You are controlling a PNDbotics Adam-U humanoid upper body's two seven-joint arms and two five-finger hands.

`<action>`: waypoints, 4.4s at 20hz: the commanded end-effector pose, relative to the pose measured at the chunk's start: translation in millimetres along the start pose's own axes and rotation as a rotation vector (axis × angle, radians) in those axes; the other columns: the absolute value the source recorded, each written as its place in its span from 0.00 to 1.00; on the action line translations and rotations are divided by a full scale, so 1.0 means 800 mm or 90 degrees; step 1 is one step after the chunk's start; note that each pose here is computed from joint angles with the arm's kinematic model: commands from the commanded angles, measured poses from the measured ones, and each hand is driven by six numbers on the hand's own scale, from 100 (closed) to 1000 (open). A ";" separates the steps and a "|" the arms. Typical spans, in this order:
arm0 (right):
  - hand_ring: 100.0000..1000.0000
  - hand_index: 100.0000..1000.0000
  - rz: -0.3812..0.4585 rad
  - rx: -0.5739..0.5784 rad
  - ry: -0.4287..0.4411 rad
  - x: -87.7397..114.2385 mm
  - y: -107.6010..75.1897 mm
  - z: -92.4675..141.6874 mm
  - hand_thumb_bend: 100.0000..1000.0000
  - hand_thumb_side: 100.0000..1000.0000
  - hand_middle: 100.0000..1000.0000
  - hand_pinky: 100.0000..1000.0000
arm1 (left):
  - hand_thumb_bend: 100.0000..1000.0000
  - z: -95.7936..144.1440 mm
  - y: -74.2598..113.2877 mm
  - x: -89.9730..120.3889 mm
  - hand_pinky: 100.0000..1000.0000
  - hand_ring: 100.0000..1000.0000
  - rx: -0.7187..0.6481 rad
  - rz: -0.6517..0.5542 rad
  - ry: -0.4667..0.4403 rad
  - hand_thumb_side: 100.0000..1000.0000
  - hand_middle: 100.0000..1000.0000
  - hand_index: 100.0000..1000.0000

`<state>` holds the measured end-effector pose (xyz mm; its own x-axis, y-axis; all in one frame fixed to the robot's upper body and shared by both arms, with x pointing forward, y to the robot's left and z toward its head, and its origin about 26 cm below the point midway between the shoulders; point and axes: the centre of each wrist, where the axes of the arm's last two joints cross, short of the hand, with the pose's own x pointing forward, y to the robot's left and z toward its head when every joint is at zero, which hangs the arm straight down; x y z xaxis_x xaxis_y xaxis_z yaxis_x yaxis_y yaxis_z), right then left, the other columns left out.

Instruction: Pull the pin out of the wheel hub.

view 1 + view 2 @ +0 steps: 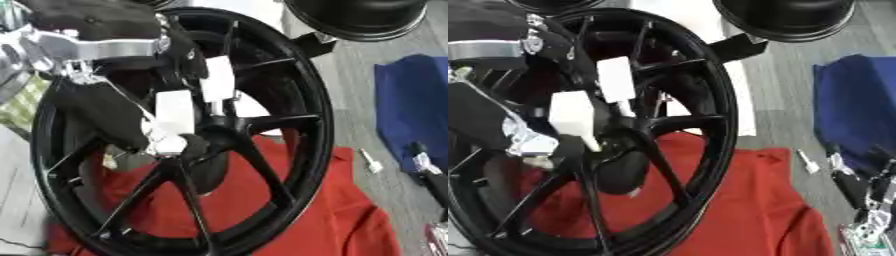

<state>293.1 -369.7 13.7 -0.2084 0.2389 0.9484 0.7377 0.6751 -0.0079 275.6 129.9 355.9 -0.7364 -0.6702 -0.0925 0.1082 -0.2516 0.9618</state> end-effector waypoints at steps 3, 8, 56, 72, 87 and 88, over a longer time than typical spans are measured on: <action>0.76 0.71 -0.003 0.004 -0.020 0.009 0.000 -0.006 0.63 0.17 0.61 0.61 | 0.43 0.003 0.002 -0.011 0.80 0.75 -0.070 0.058 0.090 0.56 0.71 0.83; 0.76 0.71 -0.004 0.006 -0.020 0.009 0.002 -0.006 0.63 0.17 0.61 0.61 | 0.39 -0.008 0.000 -0.024 0.79 0.75 -0.074 0.071 0.116 0.56 0.71 0.83; 0.77 0.71 -0.001 -0.008 -0.017 0.011 -0.001 -0.009 0.63 0.17 0.61 0.62 | 0.00 0.004 -0.002 -0.023 0.44 0.49 -0.090 0.100 0.078 0.21 0.46 0.66; 0.77 0.71 0.013 -0.025 -0.018 0.009 -0.011 -0.013 0.63 0.17 0.61 0.62 | 0.13 0.080 0.060 -0.040 0.47 0.49 0.041 0.014 0.003 0.05 0.47 0.67; 0.77 0.71 0.022 -0.048 -0.018 0.006 -0.021 -0.014 0.63 0.17 0.61 0.62 | 0.04 0.182 0.042 -0.225 0.44 0.44 0.263 0.190 0.358 0.01 0.40 0.65; 0.77 0.71 0.021 -0.048 -0.018 0.006 -0.020 -0.014 0.63 0.17 0.61 0.62 | 0.03 0.186 0.037 -0.238 0.44 0.44 0.274 0.196 0.389 0.01 0.40 0.65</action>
<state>287.5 -380.6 14.4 -0.1896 0.2546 0.9483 0.7845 0.6201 -0.0096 324.8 335.5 426.7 -0.2752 -0.9419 0.1925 -0.0361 0.2102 0.9770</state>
